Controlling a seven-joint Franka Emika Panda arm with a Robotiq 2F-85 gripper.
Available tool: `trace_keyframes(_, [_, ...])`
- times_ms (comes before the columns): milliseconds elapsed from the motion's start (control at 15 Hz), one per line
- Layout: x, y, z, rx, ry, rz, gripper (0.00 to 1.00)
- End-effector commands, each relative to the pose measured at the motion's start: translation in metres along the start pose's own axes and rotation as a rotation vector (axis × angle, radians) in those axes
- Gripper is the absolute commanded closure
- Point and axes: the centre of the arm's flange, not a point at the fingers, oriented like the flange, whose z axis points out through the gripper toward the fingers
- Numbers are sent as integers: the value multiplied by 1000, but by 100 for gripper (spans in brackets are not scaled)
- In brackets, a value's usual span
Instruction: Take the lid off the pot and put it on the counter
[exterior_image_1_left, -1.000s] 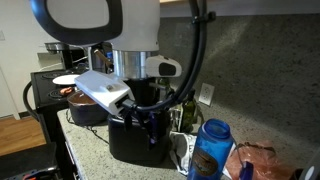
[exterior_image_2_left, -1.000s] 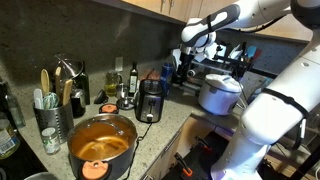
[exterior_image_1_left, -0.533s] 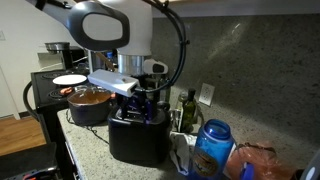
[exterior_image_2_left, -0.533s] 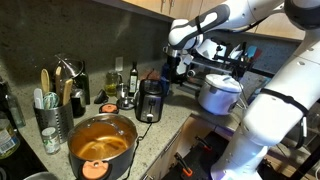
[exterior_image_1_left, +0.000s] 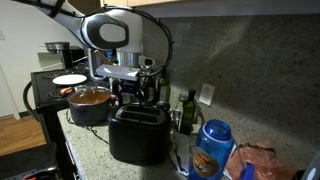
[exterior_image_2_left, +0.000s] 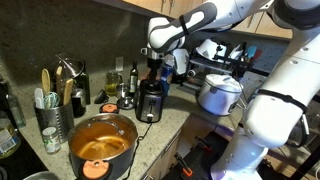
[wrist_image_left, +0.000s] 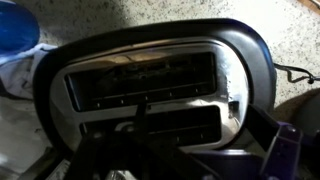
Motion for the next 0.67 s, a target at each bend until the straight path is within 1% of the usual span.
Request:
trace_keyframes(0, [12,-14,-19,-3,13,-66,0])
trace_keyframes(133, [16,-26,-21,5,20,-97,0])
trace_keyframes(333, [18,-47,-20,52,25,-171,0])
trace_keyframes(400, [12,-48,-22,50,22,-191,0])
trace_keyframes(467, [-1,-33,-25,30,28,-173,0])
trace_keyframes(533, [23,-41,-14,33,22,-159,0])
trace_keyframes(600, [20,-38,-16,31,25,-163,0])
